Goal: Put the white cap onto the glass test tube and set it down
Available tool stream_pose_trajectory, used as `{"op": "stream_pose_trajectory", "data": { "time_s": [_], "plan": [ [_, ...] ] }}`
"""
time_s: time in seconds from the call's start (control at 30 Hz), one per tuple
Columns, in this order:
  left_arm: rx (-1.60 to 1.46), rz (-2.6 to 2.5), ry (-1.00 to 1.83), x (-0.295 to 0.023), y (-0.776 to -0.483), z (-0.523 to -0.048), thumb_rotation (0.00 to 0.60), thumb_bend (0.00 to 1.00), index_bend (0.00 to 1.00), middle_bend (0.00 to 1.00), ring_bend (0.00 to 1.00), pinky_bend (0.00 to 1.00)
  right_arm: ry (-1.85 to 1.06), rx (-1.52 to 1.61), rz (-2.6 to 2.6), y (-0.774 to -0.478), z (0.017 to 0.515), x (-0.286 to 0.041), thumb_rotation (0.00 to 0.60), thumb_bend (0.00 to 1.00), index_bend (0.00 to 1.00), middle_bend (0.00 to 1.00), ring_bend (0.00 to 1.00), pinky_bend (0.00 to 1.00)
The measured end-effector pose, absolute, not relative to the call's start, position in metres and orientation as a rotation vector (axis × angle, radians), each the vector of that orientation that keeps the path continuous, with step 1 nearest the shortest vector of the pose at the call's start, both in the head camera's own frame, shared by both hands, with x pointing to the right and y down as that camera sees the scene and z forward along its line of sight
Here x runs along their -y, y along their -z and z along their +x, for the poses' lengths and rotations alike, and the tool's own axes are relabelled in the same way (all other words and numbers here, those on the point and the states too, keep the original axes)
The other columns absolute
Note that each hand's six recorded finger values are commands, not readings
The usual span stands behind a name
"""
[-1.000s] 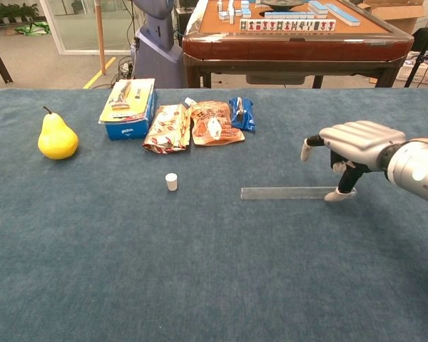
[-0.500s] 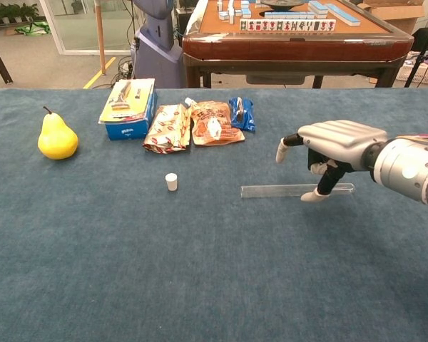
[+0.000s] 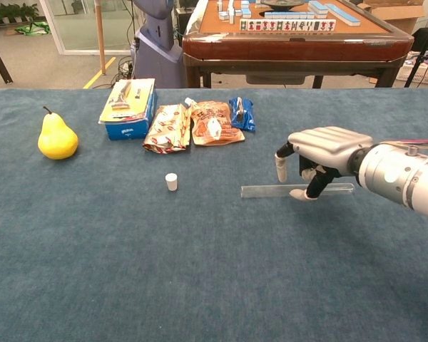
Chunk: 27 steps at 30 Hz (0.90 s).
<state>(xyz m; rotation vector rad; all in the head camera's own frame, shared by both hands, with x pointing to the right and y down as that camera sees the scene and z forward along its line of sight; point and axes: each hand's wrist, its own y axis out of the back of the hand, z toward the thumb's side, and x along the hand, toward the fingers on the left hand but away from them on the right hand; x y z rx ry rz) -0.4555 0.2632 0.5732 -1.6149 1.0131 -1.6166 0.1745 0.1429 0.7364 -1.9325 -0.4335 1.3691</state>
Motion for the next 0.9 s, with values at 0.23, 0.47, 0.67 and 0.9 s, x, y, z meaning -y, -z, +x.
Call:
{"op": "stream_pose_trajectory", "data": {
  "time_s": [0.23, 0.47, 0.67, 0.9],
  "plan": [
    [-1.009, -1.618, 1.619, -0.2633, -0.5738, -0.4555, 0.600, 0.31, 0.00, 0.00, 0.02, 0.14, -1.373, 0.426, -1.922, -0.7389, 0.1739, -0.1416, 0.600, 0.33, 0.47, 1.00, 1.00, 1.00],
    [-1.006, -1.618, 1.625, -0.2634, -0.5746, -0.4562, 0.600, 0.31, 0.00, 0.00, 0.02, 0.14, -1.380, 0.413, -1.911, -0.7430, 0.1732, -0.1420, 0.600, 0.32, 0.47, 1.00, 1.00, 1.00],
    [-1.006, -1.618, 1.629, -0.2639, -0.5753, -0.4571, 0.600, 0.31, 0.00, 0.00, 0.02, 0.14, -1.379, 0.407, -1.912, -0.7447, 0.1702, -0.1427, 0.600, 0.33, 0.47, 1.00, 1.00, 1.00],
    [-1.005, -1.617, 1.634, -0.2643, -0.5760, -0.4586, 0.600, 0.31, 0.00, 0.00, 0.02, 0.14, -1.382, 0.400, -1.907, -0.7469, 0.1675, -0.1424, 0.600, 0.32, 0.47, 1.00, 1.00, 1.00]
  ]
}}
